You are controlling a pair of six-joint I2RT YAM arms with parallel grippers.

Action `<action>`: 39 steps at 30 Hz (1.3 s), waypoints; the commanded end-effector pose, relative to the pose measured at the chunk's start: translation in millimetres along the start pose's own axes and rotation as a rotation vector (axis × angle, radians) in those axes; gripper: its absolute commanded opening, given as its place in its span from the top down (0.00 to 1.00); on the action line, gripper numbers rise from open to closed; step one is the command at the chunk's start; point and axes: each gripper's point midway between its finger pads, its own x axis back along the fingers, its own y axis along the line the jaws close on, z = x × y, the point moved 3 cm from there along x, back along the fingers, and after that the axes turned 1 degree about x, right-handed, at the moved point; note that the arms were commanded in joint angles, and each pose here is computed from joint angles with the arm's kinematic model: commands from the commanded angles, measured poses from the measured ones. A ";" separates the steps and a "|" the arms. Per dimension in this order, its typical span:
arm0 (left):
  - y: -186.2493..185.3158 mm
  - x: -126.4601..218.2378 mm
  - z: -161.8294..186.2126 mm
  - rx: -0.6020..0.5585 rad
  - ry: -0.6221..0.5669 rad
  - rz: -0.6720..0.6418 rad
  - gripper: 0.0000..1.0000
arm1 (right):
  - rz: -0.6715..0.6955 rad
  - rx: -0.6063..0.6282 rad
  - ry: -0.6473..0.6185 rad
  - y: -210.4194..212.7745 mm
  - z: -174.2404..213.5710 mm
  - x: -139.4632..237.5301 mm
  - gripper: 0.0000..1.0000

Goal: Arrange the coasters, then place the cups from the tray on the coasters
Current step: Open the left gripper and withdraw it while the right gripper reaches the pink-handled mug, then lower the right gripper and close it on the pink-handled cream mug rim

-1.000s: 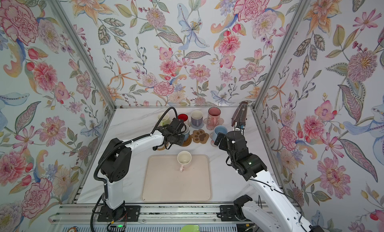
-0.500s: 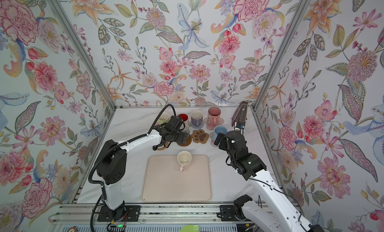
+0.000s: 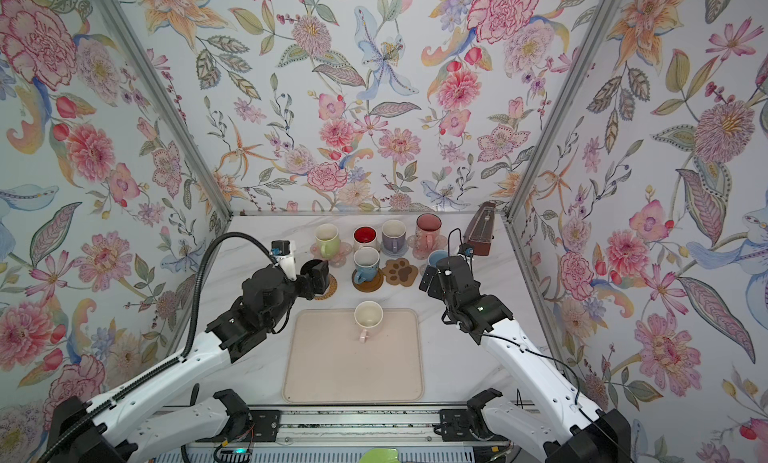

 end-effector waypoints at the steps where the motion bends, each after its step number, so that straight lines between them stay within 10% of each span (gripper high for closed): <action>1: 28.2 18.9 3.9 0.065 -0.108 -0.079 0.01 | 0.001 0.005 0.014 6.8 7.7 -0.8 0.01; 22: 62.1 43.2 17.0 0.112 -0.166 -0.185 0.01 | -0.153 0.145 0.272 120.4 154.4 25.8 0.01; 39: 63.1 50.0 14.2 0.139 -0.189 -0.164 0.01 | -0.132 0.178 0.339 136.9 182.7 2.4 0.01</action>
